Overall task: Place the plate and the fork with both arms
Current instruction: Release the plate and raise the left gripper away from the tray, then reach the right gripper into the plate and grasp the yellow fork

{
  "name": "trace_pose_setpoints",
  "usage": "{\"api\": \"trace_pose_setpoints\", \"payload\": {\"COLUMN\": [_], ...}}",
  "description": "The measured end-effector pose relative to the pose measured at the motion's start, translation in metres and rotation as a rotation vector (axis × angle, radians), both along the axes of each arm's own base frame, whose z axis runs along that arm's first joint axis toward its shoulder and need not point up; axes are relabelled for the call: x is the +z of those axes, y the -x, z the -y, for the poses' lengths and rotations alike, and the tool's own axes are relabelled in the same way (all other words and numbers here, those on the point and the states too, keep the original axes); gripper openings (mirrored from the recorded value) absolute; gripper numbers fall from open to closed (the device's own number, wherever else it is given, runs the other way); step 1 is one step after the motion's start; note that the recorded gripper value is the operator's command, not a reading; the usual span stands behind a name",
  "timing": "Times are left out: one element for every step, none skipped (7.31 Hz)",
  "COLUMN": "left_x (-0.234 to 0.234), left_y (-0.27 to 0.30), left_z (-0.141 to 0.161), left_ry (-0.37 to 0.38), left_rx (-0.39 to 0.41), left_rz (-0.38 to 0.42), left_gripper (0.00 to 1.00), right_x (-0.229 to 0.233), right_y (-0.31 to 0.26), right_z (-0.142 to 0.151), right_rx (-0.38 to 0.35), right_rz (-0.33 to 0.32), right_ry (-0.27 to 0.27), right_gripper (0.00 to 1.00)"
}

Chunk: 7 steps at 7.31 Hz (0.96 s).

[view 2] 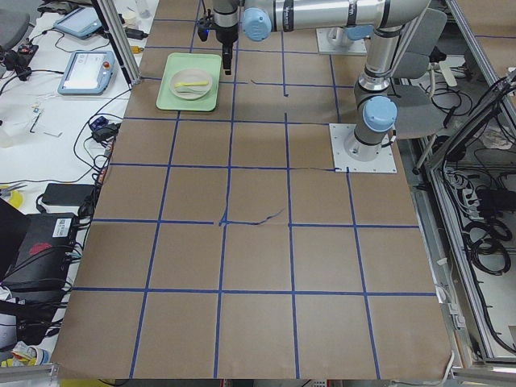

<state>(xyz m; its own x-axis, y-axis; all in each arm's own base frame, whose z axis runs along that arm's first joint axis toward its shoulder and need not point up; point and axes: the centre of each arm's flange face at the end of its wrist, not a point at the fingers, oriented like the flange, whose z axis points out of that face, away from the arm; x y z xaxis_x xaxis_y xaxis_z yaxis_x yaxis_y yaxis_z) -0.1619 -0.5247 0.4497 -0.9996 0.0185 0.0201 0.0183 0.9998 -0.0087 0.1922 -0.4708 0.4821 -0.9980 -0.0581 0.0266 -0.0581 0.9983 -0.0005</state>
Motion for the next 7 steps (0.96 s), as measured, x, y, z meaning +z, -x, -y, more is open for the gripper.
{"api": "trace_pose_setpoints", "payload": {"left_x": [0.011, 0.018, 0.021, 0.022, 0.02, 0.017, 0.013], "left_y": [0.013, 0.022, 0.026, 0.028, 0.029, 0.028, 0.028], "left_z": [-0.024, -0.043, -0.054, -0.06, -0.063, -0.065, -0.067], "left_ry": [-0.011, -0.022, -0.03, -0.036, -0.04, -0.043, -0.047], "left_rx": [-0.047, -0.081, -0.095, -0.101, -0.102, -0.102, -0.103], "left_rz": [0.002, 0.007, 0.008, 0.007, 0.007, 0.007, 0.007], "left_gripper": [1.0, 1.0, 1.0, 1.0, 1.0, 1.0, 1.0], "right_x": [-0.001, -0.003, -0.005, -0.009, -0.018, -0.03, -0.044], "right_y": [0.0, 0.0, -0.001, -0.004, -0.011, -0.026, -0.044], "right_z": [0.001, 0.002, 0.005, 0.014, 0.031, 0.055, 0.088], "right_rx": [0.0, 0.0, -0.001, -0.002, -0.005, -0.011, -0.033], "right_rz": [-0.002, -0.004, -0.005, 0.0, 0.007, 0.013, 0.021], "right_ry": [-0.002, -0.004, 0.0, 0.018, 0.043, 0.072, 0.098], "right_gripper": [1.0, 1.0, 1.0, 1.0, 1.0, 1.0, 1.0]}}
